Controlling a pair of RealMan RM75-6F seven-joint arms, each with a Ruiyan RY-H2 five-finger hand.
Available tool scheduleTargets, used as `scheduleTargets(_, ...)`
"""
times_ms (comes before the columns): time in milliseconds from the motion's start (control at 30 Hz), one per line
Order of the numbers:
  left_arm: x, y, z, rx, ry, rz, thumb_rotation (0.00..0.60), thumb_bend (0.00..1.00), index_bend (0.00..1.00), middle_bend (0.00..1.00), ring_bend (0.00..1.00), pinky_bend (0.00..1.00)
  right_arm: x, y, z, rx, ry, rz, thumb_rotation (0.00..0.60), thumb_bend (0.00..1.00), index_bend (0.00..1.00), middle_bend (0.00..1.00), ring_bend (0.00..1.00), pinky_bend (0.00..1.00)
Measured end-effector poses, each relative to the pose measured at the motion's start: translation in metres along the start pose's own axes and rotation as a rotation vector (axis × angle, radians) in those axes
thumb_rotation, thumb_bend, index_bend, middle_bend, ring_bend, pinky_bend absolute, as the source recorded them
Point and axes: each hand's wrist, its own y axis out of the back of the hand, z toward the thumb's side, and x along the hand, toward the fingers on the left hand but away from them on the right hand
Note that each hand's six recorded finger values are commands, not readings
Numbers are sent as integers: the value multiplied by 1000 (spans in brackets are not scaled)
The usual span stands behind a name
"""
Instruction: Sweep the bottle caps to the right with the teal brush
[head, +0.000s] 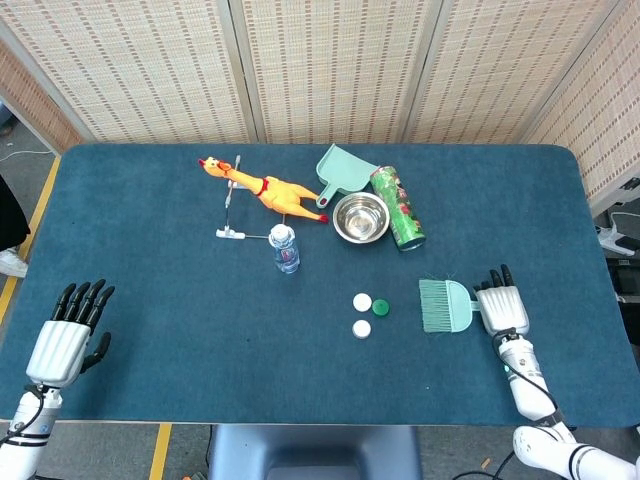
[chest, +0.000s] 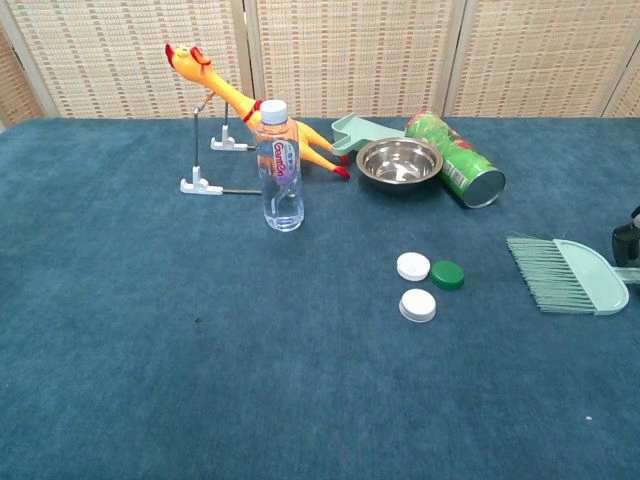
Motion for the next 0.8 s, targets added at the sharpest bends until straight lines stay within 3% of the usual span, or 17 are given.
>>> scheduleTargets(567, -3, 1, 2, 2, -1, 4, 600, 461, 0, 0, 0, 49, -4, 0, 4, -14, -3, 13, 600, 259, 492, 398, 158, 83)
scheduleTargets(667, 0, 0, 2, 2, -2, 2, 600, 461, 0, 0, 0, 49, -5, -1, 4, -9, -3, 16, 600, 276, 566, 449, 204, 98)
scheduleTargets(800, 1, 1, 2, 2, -3, 4, 600, 461, 0, 0, 0, 50, -6, 1, 7, -12, 0, 1, 600, 306, 737, 576, 321, 135)
